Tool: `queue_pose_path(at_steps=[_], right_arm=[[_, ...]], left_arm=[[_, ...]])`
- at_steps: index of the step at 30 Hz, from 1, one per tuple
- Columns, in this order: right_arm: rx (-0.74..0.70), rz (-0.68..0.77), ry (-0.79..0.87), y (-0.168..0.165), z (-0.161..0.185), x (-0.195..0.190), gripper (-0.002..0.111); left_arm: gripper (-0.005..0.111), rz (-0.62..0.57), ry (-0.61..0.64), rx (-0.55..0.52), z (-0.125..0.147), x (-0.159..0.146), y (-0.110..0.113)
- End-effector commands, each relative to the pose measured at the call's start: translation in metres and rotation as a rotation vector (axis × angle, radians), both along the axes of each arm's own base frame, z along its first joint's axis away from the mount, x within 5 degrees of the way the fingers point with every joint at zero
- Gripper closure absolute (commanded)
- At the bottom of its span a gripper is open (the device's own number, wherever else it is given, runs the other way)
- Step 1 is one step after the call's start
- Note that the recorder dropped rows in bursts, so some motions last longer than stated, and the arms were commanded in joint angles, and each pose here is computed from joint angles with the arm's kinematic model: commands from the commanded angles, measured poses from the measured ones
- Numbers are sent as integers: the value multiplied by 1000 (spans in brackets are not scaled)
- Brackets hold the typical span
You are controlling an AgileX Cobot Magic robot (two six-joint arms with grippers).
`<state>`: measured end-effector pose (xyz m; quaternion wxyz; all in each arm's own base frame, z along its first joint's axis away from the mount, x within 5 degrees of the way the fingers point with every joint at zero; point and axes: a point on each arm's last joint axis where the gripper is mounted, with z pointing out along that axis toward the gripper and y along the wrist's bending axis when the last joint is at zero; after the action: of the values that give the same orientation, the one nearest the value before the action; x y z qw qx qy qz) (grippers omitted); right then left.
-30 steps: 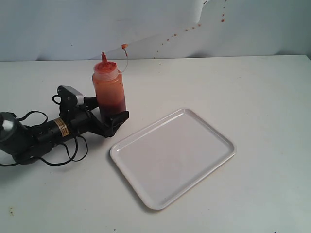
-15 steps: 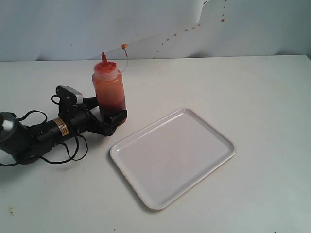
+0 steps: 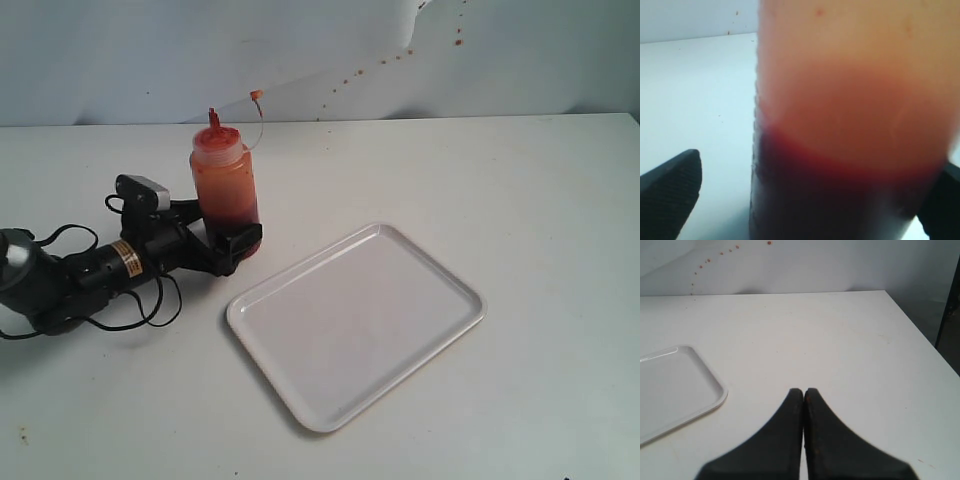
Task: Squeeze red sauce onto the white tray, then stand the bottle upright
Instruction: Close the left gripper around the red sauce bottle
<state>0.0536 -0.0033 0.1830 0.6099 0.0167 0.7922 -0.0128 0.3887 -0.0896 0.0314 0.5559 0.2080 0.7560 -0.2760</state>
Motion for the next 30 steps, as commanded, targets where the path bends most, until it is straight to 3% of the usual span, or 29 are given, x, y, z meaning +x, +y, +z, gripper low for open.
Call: queue_pose_path(at_steps=[1, 19, 22, 25, 27, 30], right_arm=[[0, 3, -5, 0, -1, 0, 108], [0, 3, -5, 0, -1, 0, 108], [0, 3, -5, 0, -1, 0, 108], [0, 3, -5, 0, -1, 0, 108], [0, 3, -5, 0, -1, 0, 108], [0, 3, -5, 0, -1, 0, 108]], left_arm=[[2, -9, 34, 40, -1, 4, -6], [3, -8, 28, 58, 0, 9, -13], [32, -8, 28, 58, 0, 9, -13], [80, -8, 28, 58, 0, 9, -13], [103, -16, 48, 84, -2, 8, -13], [106, -36, 40, 136, -5, 7, -12]])
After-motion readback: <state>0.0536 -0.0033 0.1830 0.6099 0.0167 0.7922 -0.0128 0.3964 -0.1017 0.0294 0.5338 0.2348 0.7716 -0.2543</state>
